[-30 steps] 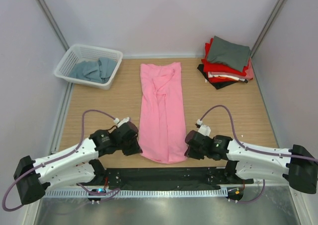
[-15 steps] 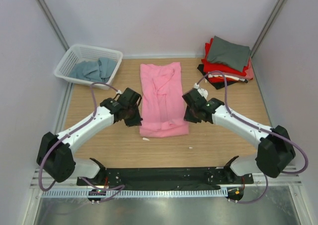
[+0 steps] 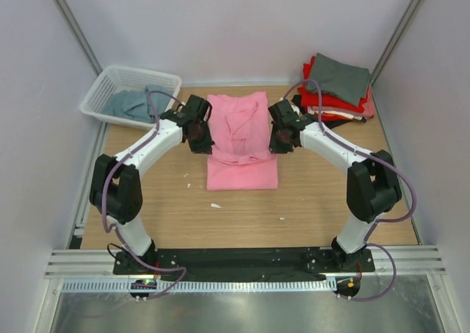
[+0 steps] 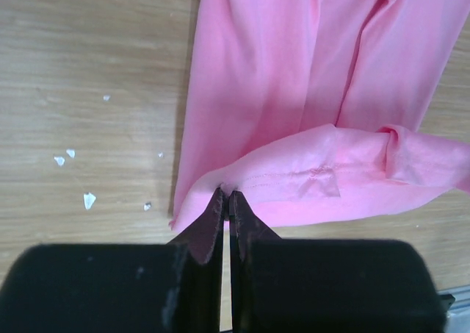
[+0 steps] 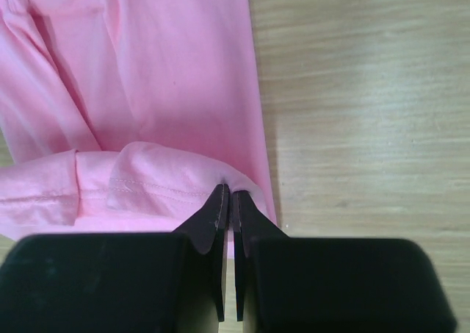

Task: Fold and stack the t-shirts
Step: Fold the tshirt

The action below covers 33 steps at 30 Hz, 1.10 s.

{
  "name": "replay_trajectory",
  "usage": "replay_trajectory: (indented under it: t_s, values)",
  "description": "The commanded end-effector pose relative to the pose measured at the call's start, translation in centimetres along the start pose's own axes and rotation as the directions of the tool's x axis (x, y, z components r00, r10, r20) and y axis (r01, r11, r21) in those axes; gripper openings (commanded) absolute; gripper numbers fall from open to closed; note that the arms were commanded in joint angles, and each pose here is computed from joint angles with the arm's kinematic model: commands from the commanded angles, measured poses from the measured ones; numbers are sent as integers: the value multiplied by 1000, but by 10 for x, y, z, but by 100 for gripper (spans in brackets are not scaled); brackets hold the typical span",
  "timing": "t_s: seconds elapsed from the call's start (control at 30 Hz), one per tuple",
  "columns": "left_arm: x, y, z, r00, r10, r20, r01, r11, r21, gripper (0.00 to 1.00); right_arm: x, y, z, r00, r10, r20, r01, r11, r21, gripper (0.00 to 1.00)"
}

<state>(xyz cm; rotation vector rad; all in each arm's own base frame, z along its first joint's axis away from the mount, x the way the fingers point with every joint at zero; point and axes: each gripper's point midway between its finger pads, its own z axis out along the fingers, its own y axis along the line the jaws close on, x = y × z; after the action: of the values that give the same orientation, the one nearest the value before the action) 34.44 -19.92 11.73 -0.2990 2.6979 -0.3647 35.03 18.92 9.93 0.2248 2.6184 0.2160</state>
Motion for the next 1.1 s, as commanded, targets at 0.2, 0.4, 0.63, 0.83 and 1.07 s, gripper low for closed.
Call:
replay_trajectory:
  t_s: [0.2,0.4,0.63,0.83,1.07]
  values:
    - [-42,-12,17,999,33,-8,-33,999,12,0,-52,13,19,999,-33,28,34,999,-35,1]
    - [-67,-13,42,1000,17,-20,-17,1000,-10,5,-60,4,55,999,-20,-26,20,1000,-18,1]
    - [-96,10,88,987,-74,-142,61,993,-98,30,-111,6,81,999,-3,-33,0,998,-68,62]
    - [-150,-3,21,998,-38,49,40,998,-43,45,-158,-6,39,995,-26,93,28,1000,-14,69]
    - [-97,14,-11,996,-14,90,18,999,-46,46,-92,-4,0,998,4,57,4,988,-154,69]
